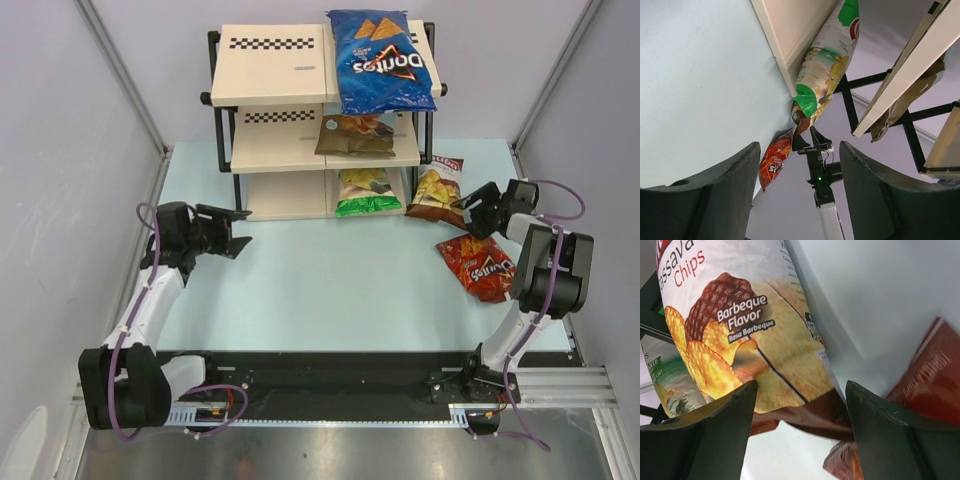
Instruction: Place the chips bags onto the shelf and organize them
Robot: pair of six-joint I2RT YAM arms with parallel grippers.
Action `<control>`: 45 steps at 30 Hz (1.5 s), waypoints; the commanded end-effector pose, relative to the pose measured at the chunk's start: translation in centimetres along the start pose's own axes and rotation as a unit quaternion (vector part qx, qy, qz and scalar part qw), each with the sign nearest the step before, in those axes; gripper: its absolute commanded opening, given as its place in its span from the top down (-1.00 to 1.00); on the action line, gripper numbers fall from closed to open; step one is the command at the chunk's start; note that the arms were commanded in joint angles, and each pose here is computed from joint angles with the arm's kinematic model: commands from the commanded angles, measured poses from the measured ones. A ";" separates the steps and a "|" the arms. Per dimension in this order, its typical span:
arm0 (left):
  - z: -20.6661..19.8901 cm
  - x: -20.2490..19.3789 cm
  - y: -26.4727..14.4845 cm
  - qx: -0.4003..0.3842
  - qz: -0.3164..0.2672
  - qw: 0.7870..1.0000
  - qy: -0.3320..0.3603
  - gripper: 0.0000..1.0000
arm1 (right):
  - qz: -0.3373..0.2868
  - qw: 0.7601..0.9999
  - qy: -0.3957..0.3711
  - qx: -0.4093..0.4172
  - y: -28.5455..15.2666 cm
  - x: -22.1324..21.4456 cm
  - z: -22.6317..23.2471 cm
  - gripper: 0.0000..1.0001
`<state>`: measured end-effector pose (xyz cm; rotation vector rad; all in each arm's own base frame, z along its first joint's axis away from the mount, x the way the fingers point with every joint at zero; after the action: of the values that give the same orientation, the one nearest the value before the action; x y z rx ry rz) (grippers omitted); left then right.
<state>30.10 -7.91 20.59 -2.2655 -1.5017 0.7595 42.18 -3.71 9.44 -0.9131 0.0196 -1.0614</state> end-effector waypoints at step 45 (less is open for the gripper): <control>-7.6 4.0 4.3 0.045 -0.123 0.929 0.347 -0.52 | -0.099 0.994 -0.004 0.050 -19.3 3.1 7.5 1.00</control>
<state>37.56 -2.80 20.44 -1.8111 -1.3464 0.0845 33.83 -4.73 24.86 -0.8556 -0.0810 -1.2091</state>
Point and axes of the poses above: each gripper's point midway between its finger pads, its own y axis out along the fingers, its own z axis along the line the jaws close on, x = y × z, the point moved 4 cm from there along -y, back along the fingers, and after that the axes turned 7 degrees about -y, right-handed, at the moved point
